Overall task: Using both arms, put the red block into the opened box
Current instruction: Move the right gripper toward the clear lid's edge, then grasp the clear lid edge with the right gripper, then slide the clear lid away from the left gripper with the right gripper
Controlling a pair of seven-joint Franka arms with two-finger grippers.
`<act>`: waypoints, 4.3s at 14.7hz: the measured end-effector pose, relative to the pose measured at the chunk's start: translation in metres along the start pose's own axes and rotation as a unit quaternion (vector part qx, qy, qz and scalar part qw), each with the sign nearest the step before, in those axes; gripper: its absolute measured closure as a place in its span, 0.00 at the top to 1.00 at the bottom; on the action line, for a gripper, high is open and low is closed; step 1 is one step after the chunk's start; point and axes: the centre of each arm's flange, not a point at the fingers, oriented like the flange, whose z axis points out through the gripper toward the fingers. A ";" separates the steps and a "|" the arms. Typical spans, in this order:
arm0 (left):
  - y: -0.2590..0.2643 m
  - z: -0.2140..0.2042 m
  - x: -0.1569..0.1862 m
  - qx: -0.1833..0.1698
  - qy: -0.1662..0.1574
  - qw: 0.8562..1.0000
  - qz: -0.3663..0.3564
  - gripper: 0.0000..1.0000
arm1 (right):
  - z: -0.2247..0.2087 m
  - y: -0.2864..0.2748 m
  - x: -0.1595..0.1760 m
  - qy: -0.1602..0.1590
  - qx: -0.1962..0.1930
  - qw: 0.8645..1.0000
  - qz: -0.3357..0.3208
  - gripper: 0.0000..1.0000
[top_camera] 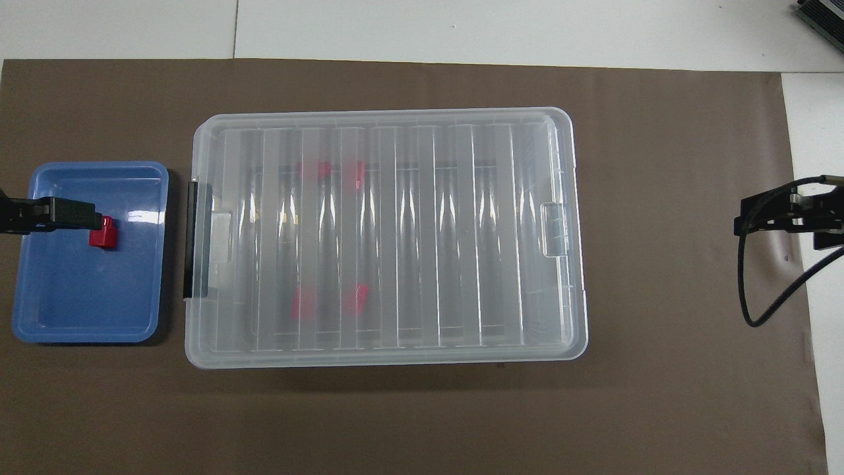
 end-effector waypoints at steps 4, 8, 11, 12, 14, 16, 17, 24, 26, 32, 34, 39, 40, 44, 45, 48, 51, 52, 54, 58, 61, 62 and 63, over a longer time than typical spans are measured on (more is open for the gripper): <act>0.000 0.000 0.000 0.000 0.000 1.000 0.000 1.00 | 0.000 0.000 0.000 0.000 0.000 1.000 0.000 1.00; 0.000 0.000 0.000 0.000 0.000 1.000 0.000 1.00 | 0.000 -0.002 -0.001 0.000 0.000 1.000 -0.003 0.97; 0.000 0.000 0.000 0.000 0.000 1.000 0.000 1.00 | 0.005 -0.013 -0.002 0.005 0.000 1.000 -0.011 0.93; 0.000 0.000 0.000 0.000 0.000 1.000 0.000 1.00 | 0.009 -0.015 0.001 0.012 0.002 1.000 -0.010 0.94; 0.000 0.000 0.000 0.000 0.000 1.000 0.000 1.00 | 0.022 -0.017 0.006 0.023 0.004 1.000 -0.003 0.95; 0.000 0.000 0.000 0.000 0.000 1.000 0.000 1.00 | 0.035 -0.020 0.011 0.032 0.006 0.999 -0.004 0.94; 0.000 0.000 0.000 0.000 0.000 1.000 0.000 1.00 | 0.041 -0.026 0.012 0.037 0.007 0.999 -0.008 0.94; 0.000 0.000 0.000 0.000 0.000 1.000 0.000 1.00 | 0.086 -0.094 0.008 0.075 0.022 0.997 -0.005 0.52; 0.000 0.000 0.000 0.000 0.000 1.000 0.000 1.00 | 0.099 -0.106 0.008 0.080 0.025 0.996 -0.006 0.48; 0.000 0.000 0.000 0.000 0.000 1.000 0.000 1.00 | 0.139 -0.144 0.008 0.083 0.027 0.996 -0.033 0.55; 0.000 0.000 0.000 0.000 0.000 1.000 0.000 1.00 | 0.152 -0.146 0.010 0.079 0.026 0.996 -0.033 0.57; 0.000 0.000 0.000 0.000 0.000 1.000 0.000 1.00 | 0.167 -0.162 0.003 0.070 0.023 0.996 -0.048 0.63; 0.000 0.000 0.000 0.000 0.000 1.000 0.000 1.00 | 0.168 -0.162 0.003 0.069 0.022 0.996 -0.048 0.63; 0.000 0.000 0.000 0.000 0.000 1.000 0.000 1.00 | 0.172 -0.155 0.005 0.065 0.021 0.997 -0.042 0.81; 0.000 0.000 0.000 0.000 0.000 1.000 0.000 1.00 | 0.172 -0.154 0.006 0.065 0.020 0.997 -0.041 0.91; 0.000 0.000 0.000 0.000 0.000 1.000 0.000 1.00 | 0.172 -0.146 0.009 0.065 0.020 0.997 -0.034 0.98; 0.000 0.000 0.000 0.000 0.000 1.000 0.000 1.00 | 0.177 -0.137 0.011 0.060 0.018 0.998 -0.028 0.99; 0.000 0.000 0.000 0.000 0.000 1.000 0.000 1.00 | 0.179 -0.135 0.011 0.059 0.017 0.998 -0.028 0.99; 0.000 0.000 0.000 0.000 0.000 1.000 0.000 1.00 | 0.180 -0.132 0.011 0.058 0.017 0.998 -0.029 0.99; 0.000 0.000 0.000 0.000 0.000 1.000 0.000 1.00 | 0.179 -0.116 0.016 0.058 0.016 0.998 -0.021 0.99; 0.000 0.000 0.000 0.000 0.000 1.000 0.000 1.00 | 0.180 -0.088 0.023 0.052 0.012 0.998 -0.032 0.99; 0.000 0.000 0.000 0.000 0.000 1.000 0.000 1.00 | 0.179 -0.078 0.025 0.049 0.011 0.998 -0.034 0.99; 0.000 0.000 0.000 0.000 0.000 1.000 0.000 1.00 | 0.178 -0.067 0.027 0.047 0.010 0.998 -0.034 0.99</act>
